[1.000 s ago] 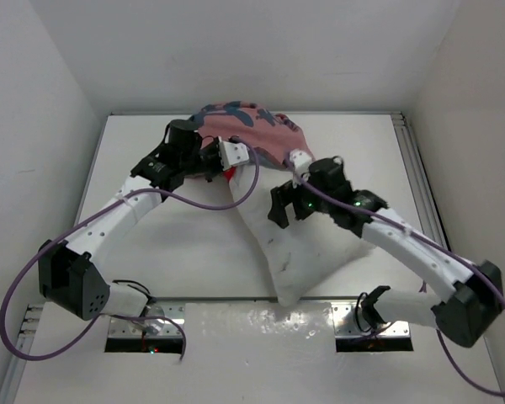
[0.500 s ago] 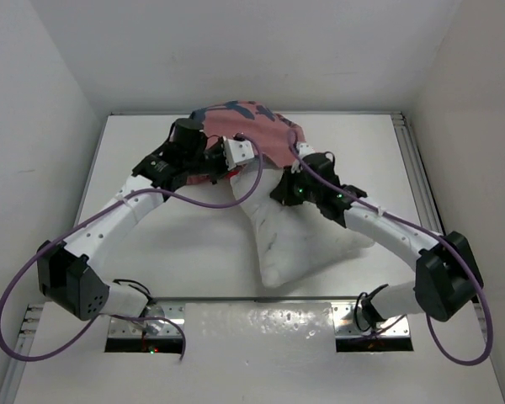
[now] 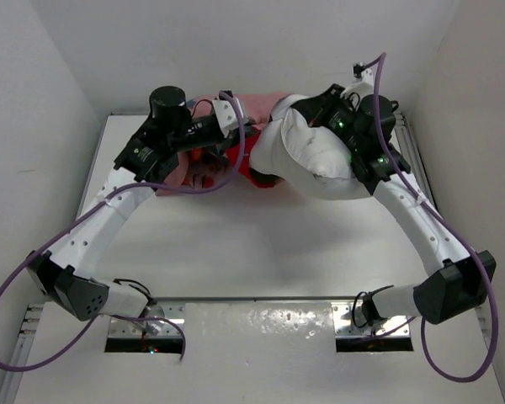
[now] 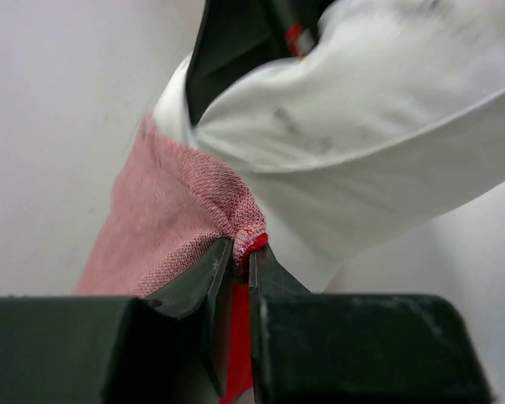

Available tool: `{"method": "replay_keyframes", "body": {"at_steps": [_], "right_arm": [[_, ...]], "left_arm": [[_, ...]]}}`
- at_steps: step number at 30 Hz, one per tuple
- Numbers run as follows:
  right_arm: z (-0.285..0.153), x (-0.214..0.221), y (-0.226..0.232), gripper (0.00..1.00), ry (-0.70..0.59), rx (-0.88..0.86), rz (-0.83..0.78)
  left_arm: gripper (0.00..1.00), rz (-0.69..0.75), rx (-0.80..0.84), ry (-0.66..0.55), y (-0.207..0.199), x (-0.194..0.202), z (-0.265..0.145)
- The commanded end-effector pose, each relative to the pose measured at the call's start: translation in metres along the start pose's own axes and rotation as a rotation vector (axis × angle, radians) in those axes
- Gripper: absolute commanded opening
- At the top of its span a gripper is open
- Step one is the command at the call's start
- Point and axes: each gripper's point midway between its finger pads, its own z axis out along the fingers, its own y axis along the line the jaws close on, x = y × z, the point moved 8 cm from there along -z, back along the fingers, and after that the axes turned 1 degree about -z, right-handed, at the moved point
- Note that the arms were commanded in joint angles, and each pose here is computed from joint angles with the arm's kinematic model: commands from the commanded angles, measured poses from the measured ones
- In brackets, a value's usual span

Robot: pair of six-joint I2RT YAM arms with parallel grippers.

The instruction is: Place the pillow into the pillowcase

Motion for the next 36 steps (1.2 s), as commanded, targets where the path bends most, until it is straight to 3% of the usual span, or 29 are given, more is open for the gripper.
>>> {"method": "replay_keyframes", "body": {"at_steps": [1,3,4,8,12,17,20,24,30,36], "right_arm": [[0.017,-0.022,0.028,0.00,-0.155,-0.143,0.060],[0.024,-0.013,0.030,0.00,-0.136,-0.143,0.088],[0.030,-0.003,0.030,0.00,-0.113,-0.141,0.104],[0.041,0.014,0.032,0.00,-0.079,-0.141,0.160],[0.044,0.017,0.038,0.00,-0.090,-0.146,0.161],[0.029,0.012,0.039,0.00,-0.065,-0.149,0.127],[0.016,0.005,0.042,0.00,-0.040,-0.150,0.117],[0.006,0.024,0.062,0.00,0.128,-0.196,0.231],[0.014,0.087,0.047,0.00,0.355,-0.188,0.533],[0.023,0.096,0.045,0.00,0.418,-0.209,0.615]], "left_arm": [[0.00,-0.043,0.169,-0.290,-0.015,-0.070,0.004],[0.00,-0.128,0.168,-0.356,-0.010,-0.087,0.007],[0.00,-0.072,0.105,-0.458,0.005,-0.115,0.002],[0.00,-0.048,0.104,-0.569,0.028,-0.147,0.013],[0.00,-0.143,0.182,-0.512,0.013,-0.141,0.031],[0.00,-0.145,0.021,-0.425,0.030,-0.118,0.031],[0.00,-0.113,-0.014,-0.436,0.032,-0.124,0.020],[0.00,-0.104,-0.099,-0.417,0.043,-0.122,0.011],[0.00,-0.210,-0.336,-0.223,0.069,-0.059,0.026],[0.00,-0.269,-0.442,-0.104,0.102,0.002,0.049]]}}
